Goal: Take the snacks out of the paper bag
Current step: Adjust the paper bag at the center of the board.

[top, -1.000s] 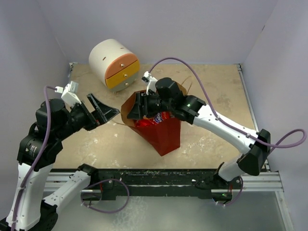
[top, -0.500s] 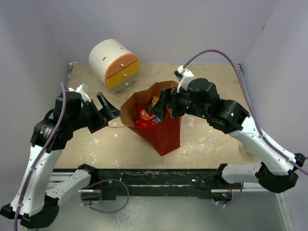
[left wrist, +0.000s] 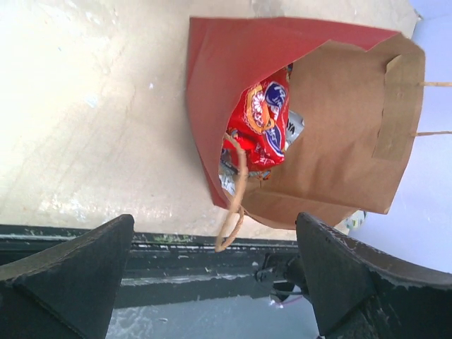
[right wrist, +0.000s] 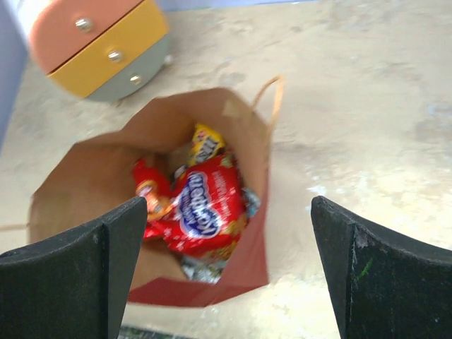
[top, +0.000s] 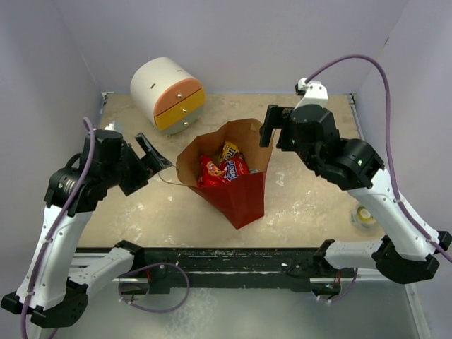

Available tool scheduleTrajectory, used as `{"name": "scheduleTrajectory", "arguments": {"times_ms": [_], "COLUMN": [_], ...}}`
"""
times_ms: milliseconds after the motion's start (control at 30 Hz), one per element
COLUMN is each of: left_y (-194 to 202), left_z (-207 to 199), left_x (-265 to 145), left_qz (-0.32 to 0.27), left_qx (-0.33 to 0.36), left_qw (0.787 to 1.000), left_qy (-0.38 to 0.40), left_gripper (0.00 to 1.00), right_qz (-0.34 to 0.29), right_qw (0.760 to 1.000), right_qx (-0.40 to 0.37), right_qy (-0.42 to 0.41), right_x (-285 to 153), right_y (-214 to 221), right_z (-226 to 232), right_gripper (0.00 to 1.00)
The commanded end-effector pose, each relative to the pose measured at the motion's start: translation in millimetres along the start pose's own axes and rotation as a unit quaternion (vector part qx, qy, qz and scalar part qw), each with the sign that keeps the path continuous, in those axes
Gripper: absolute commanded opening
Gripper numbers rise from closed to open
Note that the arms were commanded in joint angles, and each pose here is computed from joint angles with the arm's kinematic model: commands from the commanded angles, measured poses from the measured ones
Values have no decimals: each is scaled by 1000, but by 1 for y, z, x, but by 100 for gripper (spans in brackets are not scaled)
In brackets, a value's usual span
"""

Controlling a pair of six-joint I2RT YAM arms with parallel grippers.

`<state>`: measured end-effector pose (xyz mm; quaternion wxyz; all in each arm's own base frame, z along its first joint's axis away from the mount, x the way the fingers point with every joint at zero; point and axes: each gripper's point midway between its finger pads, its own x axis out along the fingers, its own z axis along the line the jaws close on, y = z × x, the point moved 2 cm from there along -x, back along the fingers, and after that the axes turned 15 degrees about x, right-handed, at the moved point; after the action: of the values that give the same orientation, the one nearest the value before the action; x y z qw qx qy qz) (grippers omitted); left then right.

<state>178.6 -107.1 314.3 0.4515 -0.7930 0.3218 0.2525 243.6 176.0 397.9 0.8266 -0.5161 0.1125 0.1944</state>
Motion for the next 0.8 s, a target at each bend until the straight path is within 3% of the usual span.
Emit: {"name": "scheduleTrajectory", "arguments": {"times_ms": [0,167,467,667,767], "left_y": [-17,-11,-4,3,5], "left_z": [10,19,-16,-18,-16], "left_x": [-26,-27,13,39,43], "left_qz": [-64,-73,-17,33,43], "left_qx": [26,14,68,67,69], "left_qw": [997,997,995,995,995], "left_qy": [-23,-29,71,66,61], "left_gripper": [99,99,99,82,75], "right_qz": [-34,-31,1,53,66], "right_qw": [995,997,998,998,997], "right_qx": [-16,-8,-2,7,18], "right_qy": [89,64,63,32,30], "right_x": [19,42,88,111,116], "right_y": [-27,-34,-30,-14,-7], "right_z": [-33,-26,-36,-30,-29], "right_gripper": [99,96,80,63,58]}}
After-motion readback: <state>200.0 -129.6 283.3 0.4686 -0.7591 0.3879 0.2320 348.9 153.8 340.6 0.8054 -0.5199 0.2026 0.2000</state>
